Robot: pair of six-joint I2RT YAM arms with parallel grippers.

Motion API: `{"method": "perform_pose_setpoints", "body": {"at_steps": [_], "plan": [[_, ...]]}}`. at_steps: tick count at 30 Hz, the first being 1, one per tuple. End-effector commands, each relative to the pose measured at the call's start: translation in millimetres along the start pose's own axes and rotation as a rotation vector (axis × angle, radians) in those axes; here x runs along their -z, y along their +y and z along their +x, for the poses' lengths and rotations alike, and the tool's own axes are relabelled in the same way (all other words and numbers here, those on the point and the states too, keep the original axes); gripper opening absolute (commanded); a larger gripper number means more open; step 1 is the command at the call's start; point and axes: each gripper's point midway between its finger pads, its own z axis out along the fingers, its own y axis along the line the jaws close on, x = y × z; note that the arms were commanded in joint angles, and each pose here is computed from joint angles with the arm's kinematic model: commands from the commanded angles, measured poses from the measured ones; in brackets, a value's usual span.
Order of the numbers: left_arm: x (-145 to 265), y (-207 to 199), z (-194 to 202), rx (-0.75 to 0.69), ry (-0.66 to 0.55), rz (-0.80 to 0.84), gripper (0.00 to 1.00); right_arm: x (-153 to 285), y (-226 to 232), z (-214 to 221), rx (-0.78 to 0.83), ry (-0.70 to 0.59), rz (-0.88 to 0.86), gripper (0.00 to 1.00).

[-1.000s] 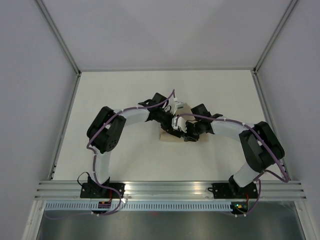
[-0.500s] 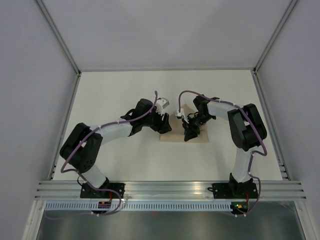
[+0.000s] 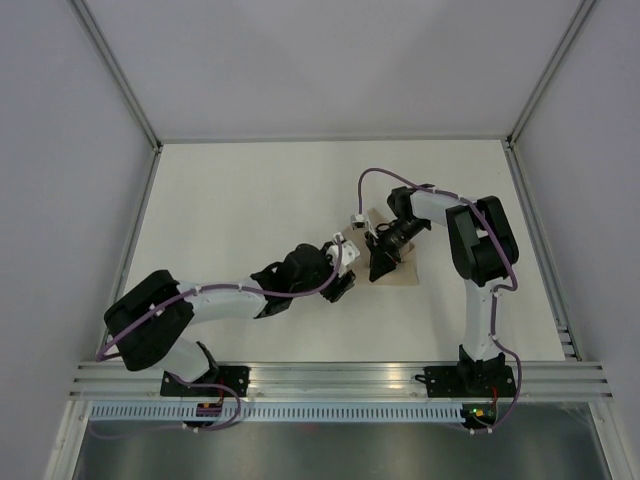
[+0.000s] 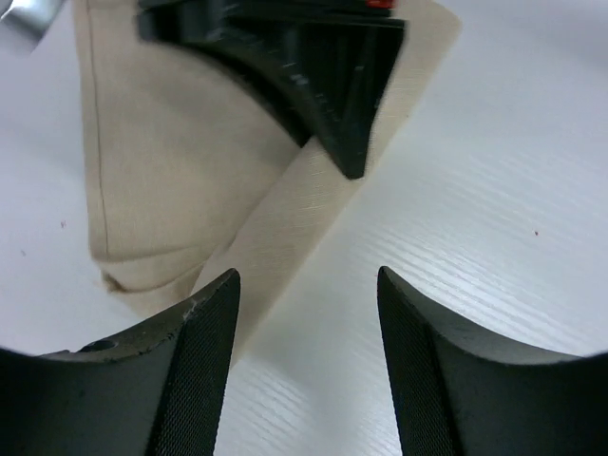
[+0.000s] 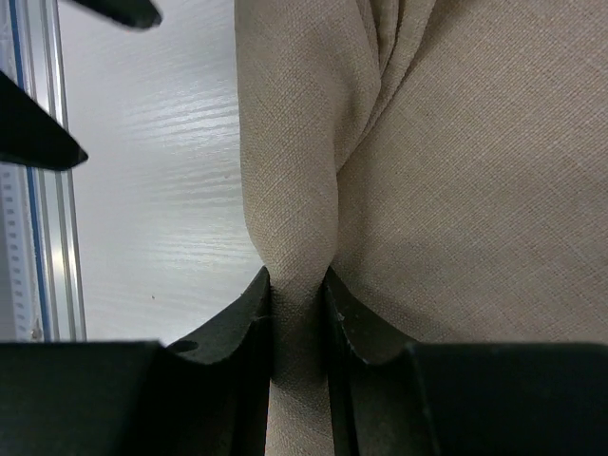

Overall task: Fold the napkin, place the utensils inside, and roll it up
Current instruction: Roll the napkin with the utensil

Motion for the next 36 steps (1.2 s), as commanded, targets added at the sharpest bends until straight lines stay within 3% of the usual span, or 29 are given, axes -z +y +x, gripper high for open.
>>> {"method": "perform_pose_setpoints", "body": {"at_steps": [1, 6, 13, 22, 28, 31, 34, 36], "plan": [[-5.5, -3.5, -29.3, -0.283, -0.082, -0.068, 0.66, -9.3, -9.4, 48.2, -0.048, 0.159, -0.016, 0.13], [-30.9, -19.0, -13.3, -0.465, 0.002, -0.075, 0.69, -9.9, -12.1, 50.0, -0.062, 0.163, -0.018, 0.13], [-59.2, -15.6, -13.6, -0.644, -0.001, -0.109, 0.73, -11.5, -14.7, 55.8, -0.079, 0.18, -0.019, 0.13], [-82.2, -30.3, 6.7, -0.648, 0.053, -0.014, 0.71, -12.2, -19.1, 57.2, -0.088, 0.19, -0.013, 0.13], [-86.9, -39.4, 37.5, -0.566, 0.169, 0.064, 0.41, -11.9, -20.6, 57.5, -0.092, 0.194, -0.007, 0.13], [-88.6, -43.0, 53.1, -0.52, 0.245, 0.102, 0.15, -11.6, -21.6, 57.3, -0.093, 0.195, -0.002, 0.16], [-89.4, -47.2, 57.1, -0.485, 0.272, 0.141, 0.02, -10.1, -22.6, 55.3, -0.091, 0.19, 0.009, 0.22], [-87.7, -53.4, 60.1, -0.451, 0.278, 0.195, 0.02, -8.3, -22.8, 52.4, -0.087, 0.182, 0.025, 0.3]]}}
